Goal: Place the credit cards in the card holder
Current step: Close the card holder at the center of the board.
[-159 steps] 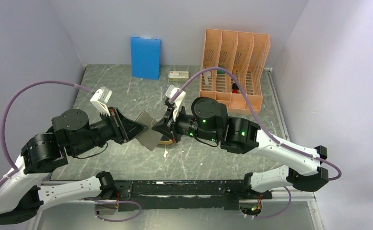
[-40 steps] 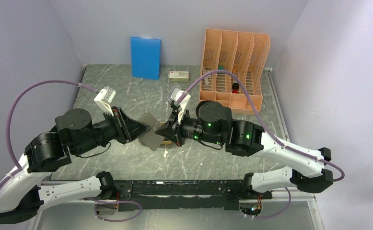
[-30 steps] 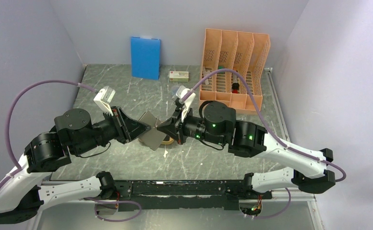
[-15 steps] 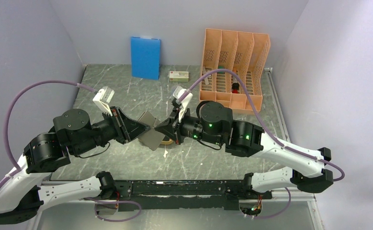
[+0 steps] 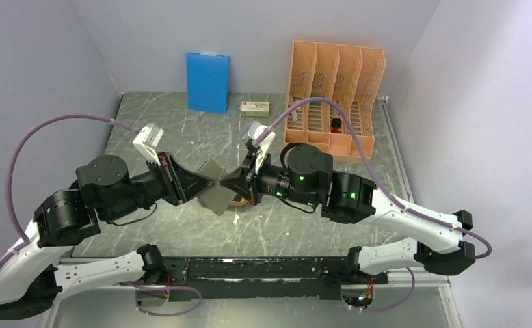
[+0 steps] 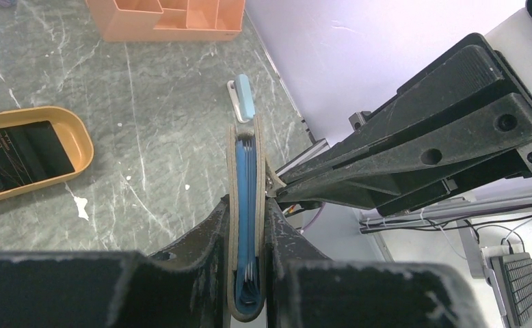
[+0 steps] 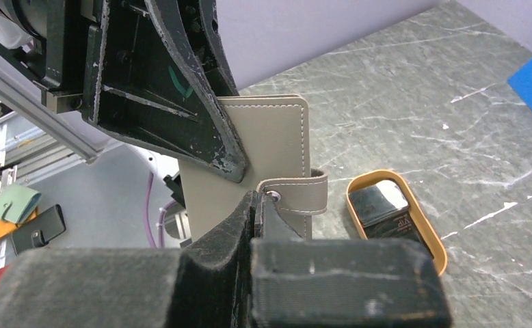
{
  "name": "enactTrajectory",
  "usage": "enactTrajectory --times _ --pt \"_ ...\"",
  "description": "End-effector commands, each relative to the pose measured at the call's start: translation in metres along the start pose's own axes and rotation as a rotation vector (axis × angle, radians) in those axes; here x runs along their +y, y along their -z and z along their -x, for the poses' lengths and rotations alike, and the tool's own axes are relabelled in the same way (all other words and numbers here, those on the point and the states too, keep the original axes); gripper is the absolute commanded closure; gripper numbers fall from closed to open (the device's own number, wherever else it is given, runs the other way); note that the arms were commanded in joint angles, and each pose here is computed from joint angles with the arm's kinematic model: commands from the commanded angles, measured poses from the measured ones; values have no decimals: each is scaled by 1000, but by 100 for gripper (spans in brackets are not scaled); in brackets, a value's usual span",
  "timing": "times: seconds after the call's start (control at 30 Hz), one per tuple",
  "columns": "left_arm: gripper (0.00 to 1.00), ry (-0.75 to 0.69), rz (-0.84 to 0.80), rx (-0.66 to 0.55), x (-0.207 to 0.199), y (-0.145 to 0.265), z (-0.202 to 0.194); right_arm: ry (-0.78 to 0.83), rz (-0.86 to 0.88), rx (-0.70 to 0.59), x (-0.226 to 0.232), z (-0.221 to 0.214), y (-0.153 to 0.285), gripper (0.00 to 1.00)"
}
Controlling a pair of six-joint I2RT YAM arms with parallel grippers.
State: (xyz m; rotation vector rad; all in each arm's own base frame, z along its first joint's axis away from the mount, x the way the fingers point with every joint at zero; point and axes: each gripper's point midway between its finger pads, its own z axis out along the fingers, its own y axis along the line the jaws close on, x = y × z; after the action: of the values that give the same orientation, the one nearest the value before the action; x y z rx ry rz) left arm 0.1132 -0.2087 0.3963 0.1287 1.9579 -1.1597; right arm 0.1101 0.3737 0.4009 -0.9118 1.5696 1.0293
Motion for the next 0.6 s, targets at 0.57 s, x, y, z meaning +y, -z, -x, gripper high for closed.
enactTrajectory --times 0.57 --pt "95 8 -72 -61 -18 9 18 -3 -3 11 0 -1 4 100"
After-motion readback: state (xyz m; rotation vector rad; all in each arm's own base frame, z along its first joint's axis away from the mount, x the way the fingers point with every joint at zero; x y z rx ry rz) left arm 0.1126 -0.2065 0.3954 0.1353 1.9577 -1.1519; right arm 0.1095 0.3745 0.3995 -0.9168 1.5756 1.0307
